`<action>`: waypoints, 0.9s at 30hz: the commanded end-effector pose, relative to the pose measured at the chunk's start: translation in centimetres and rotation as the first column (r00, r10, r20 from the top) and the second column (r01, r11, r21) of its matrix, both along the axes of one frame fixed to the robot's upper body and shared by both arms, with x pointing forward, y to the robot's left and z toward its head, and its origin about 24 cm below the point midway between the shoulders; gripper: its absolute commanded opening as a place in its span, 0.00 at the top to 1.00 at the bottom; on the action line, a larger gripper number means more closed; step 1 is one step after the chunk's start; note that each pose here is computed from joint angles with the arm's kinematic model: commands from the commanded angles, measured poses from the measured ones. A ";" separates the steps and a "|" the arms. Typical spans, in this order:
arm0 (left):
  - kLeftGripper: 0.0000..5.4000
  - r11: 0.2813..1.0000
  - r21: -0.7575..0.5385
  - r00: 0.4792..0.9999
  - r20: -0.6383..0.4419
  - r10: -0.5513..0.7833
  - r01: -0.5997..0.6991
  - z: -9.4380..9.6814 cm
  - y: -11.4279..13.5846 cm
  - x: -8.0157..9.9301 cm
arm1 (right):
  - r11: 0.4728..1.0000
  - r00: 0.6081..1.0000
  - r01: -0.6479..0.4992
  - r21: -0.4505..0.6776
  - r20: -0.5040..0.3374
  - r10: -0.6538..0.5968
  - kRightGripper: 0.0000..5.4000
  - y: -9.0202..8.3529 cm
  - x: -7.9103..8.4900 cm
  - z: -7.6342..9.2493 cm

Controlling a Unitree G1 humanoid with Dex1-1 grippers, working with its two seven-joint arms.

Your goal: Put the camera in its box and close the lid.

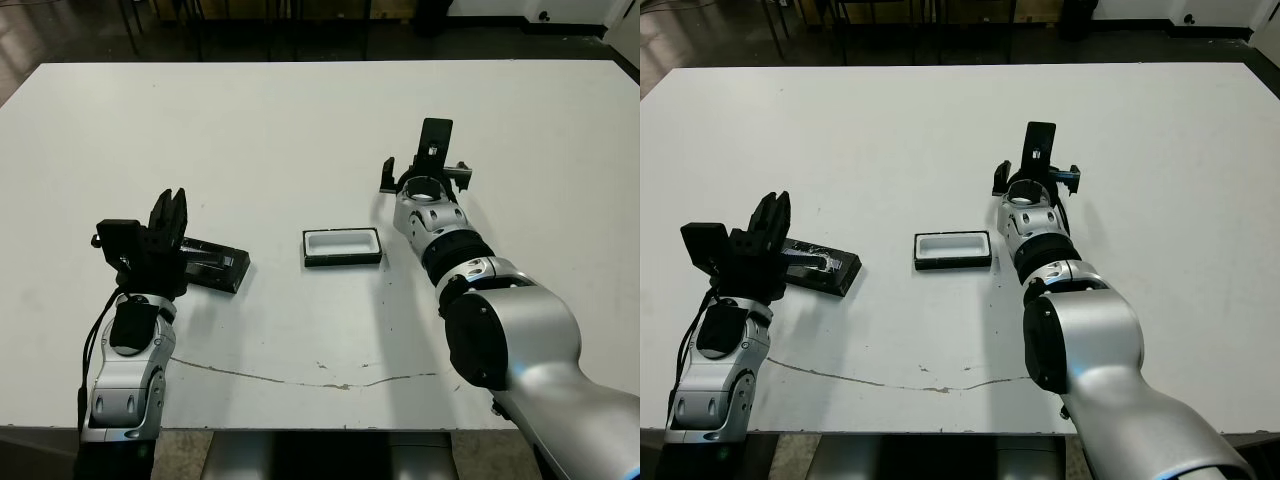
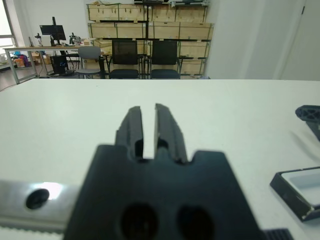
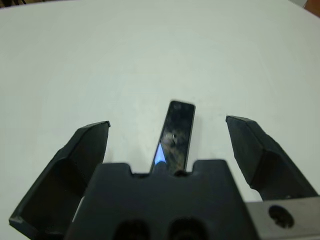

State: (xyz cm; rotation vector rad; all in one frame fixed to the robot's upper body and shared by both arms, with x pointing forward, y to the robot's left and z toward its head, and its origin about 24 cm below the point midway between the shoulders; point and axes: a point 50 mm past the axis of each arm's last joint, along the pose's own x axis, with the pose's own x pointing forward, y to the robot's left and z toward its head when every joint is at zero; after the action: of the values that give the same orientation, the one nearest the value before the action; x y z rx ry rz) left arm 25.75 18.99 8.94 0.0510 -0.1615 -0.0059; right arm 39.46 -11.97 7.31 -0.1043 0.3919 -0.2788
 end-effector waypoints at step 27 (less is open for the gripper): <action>1.00 1.000 0.018 0.999 -0.052 -0.004 0.005 -0.7 0.3 -0.3 | 0.992 0.992 0.124 0.019 -0.014 -0.124 0.28 0.0 -2.0 -3.3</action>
State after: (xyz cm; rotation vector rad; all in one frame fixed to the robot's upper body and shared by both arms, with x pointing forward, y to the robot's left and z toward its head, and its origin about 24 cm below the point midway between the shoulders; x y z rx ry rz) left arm 25.56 19.07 8.86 0.0549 -0.1476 -0.0151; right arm 38.05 -11.77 5.04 -0.0749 0.3798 -0.3769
